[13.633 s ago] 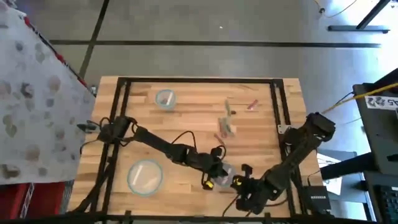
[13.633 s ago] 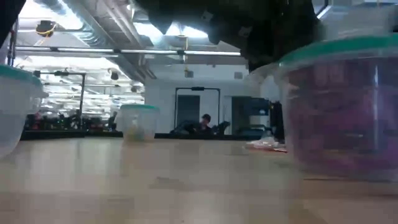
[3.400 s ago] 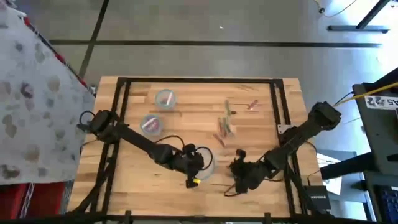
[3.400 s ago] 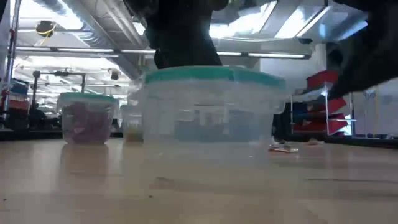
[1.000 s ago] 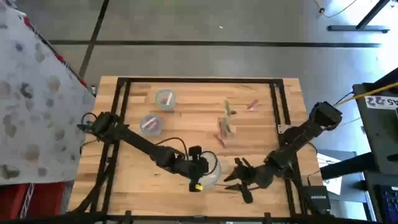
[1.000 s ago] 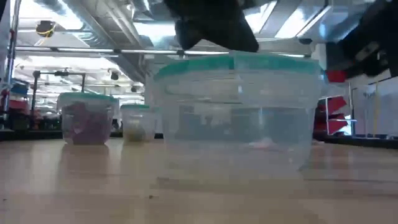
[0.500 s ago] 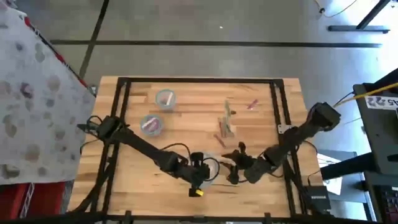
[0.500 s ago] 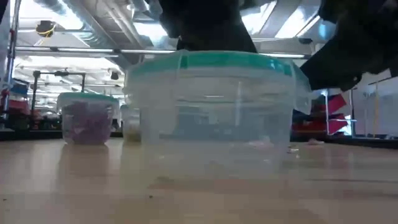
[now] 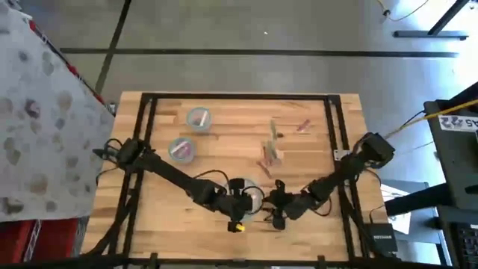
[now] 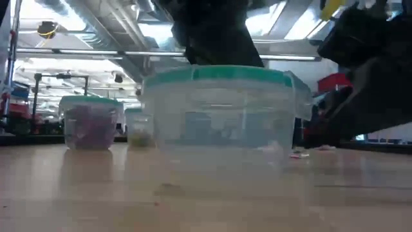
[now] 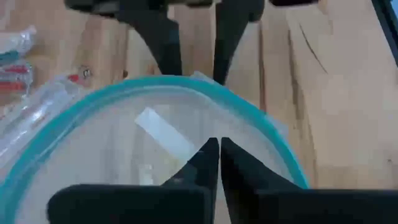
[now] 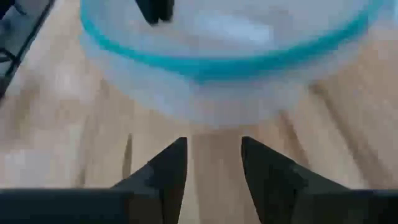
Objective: Sort candy
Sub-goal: Open the large transparent bin
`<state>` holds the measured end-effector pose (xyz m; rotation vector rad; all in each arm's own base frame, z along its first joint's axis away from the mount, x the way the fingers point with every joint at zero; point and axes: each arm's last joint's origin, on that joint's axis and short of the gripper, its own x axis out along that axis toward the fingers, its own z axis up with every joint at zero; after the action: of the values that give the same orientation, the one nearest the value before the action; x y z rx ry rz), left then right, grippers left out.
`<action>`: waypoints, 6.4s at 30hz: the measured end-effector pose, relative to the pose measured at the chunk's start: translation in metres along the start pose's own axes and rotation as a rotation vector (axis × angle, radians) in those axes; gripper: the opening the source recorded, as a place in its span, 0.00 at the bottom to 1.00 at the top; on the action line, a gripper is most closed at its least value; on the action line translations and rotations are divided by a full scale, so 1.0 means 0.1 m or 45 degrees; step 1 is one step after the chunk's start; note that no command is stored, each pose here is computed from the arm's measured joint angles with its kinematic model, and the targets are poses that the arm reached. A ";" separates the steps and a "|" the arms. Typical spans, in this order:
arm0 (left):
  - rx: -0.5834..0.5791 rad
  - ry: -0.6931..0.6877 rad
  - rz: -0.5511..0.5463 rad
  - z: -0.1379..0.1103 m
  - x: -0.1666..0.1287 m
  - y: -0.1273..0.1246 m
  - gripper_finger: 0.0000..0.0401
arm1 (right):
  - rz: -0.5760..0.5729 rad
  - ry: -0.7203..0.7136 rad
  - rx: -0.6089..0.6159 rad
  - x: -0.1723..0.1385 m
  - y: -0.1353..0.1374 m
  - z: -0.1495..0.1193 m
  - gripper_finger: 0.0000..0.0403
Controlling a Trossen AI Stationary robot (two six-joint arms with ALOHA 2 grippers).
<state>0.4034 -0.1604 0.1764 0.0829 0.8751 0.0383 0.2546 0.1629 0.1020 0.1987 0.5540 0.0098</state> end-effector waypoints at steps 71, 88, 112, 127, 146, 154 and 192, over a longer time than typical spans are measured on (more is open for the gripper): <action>-0.138 0.010 0.145 0.14 -0.48 0.18 0.00 | -0.008 0.127 -0.098 -0.15 0.19 0.41 0.35; -0.066 0.266 0.220 -0.29 -0.49 0.18 0.00 | 0.157 0.062 -0.082 0.52 -0.38 0.40 0.35; -0.151 -0.046 0.097 -0.49 -0.15 0.19 0.00 | 0.555 -0.267 -0.791 0.00 0.59 0.54 0.35; -0.185 -0.147 0.034 -0.39 -0.25 0.16 0.00 | 0.086 -0.083 -1.475 0.26 0.69 0.45 0.35; -0.190 -0.169 0.024 -0.38 -0.30 0.11 0.00 | -0.119 -0.063 -1.350 0.28 0.62 0.47 0.11; -0.048 -0.195 0.137 -0.21 -0.65 0.02 0.00 | -0.194 -0.105 -1.274 0.27 0.67 0.57 0.03; -0.261 -0.442 0.489 -0.76 -1.66 -0.45 0.00 | -0.558 0.218 -0.951 0.95 -1.32 1.40 0.18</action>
<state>0.2385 -0.2126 0.2511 0.0623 0.4946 0.4594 0.4032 0.0131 0.1440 -0.6580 0.7198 -0.1910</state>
